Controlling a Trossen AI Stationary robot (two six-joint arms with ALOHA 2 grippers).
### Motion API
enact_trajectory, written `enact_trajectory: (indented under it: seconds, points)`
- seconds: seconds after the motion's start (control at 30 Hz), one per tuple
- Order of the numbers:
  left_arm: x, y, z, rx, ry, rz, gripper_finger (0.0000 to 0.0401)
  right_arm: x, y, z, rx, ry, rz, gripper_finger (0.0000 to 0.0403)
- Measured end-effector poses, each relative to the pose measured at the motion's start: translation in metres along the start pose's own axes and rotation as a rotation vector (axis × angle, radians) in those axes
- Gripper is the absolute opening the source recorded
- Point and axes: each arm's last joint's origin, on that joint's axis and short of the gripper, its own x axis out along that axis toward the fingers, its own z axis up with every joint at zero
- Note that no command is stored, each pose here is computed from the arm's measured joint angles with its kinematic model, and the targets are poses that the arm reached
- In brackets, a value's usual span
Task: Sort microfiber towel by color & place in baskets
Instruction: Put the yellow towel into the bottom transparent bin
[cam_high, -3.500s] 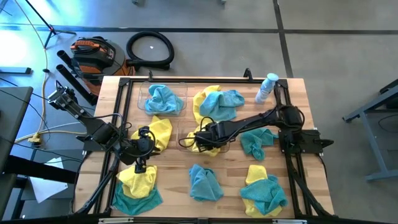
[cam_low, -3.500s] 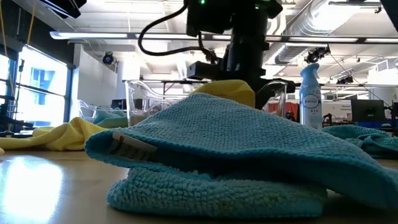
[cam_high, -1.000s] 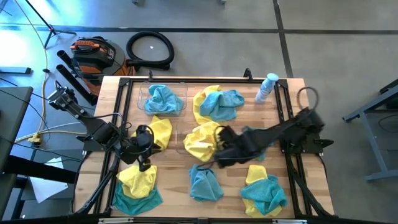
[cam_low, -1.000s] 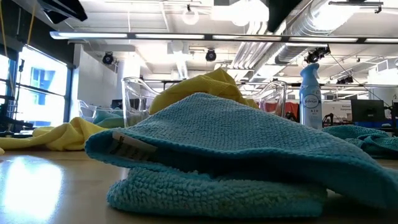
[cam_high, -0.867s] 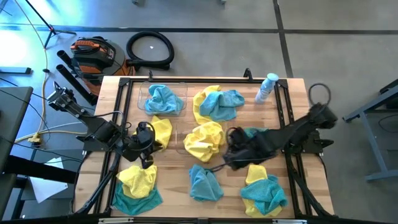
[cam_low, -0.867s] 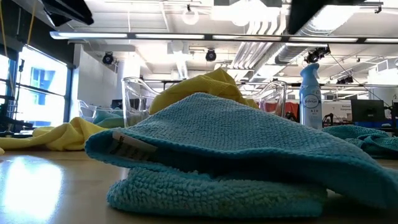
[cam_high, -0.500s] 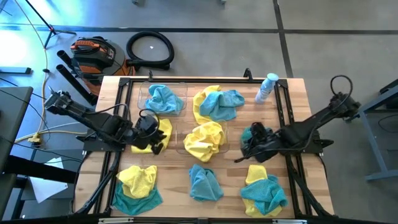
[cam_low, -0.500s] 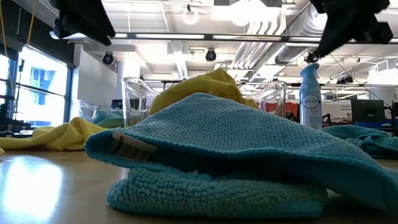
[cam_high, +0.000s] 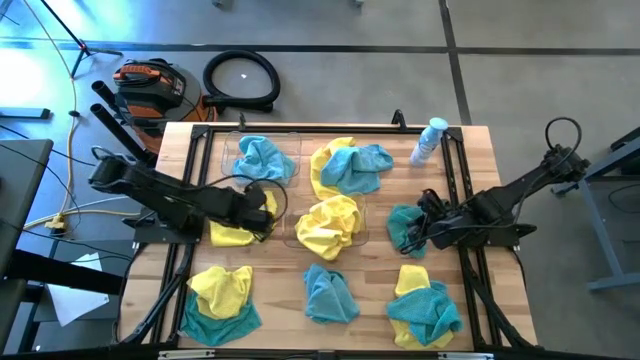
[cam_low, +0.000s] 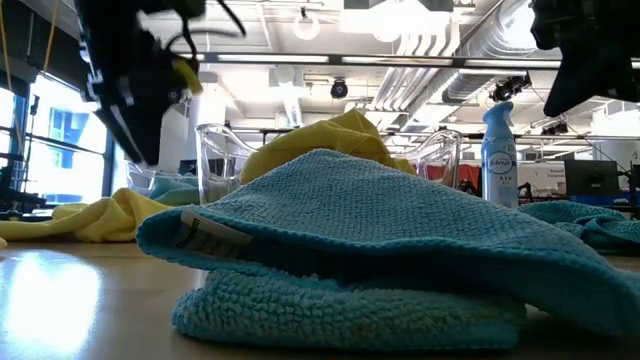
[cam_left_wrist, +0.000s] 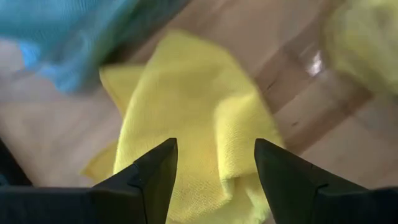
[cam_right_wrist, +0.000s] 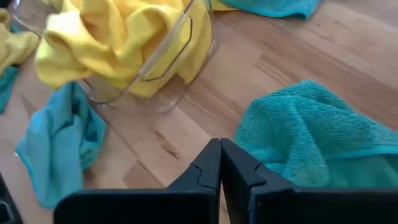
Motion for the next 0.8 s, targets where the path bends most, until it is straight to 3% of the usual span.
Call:
enact_trajectory:
  seconds: [0.17,0.47,0.57,0.7,0.8]
  points:
    - [0.033,-0.006,0.001,-0.079,0.135,0.061,0.0204,-0.002,-0.002,0.0,-0.065,-0.001,0.012,0.0004]
    - [0.078,0.002,-0.024,-0.342,0.208,-0.024,0.0195,-0.002,-0.002,0.0,-0.115,0.022,0.02,0.0004]
    - [0.079,0.004,-0.026,-0.368,0.218,-0.012,0.0152,-0.002,-0.002,0.0,-0.135,0.029,0.022,0.0004]
    - [0.072,0.004,-0.023,-0.395,0.228,-0.025,0.0038,-0.002,-0.002,0.0,-0.162,0.028,0.022,0.0004]
    - [0.058,0.007,-0.019,-0.401,0.227,-0.012,0.0017,-0.002,-0.002,0.0,-0.188,0.028,0.022,0.0004]
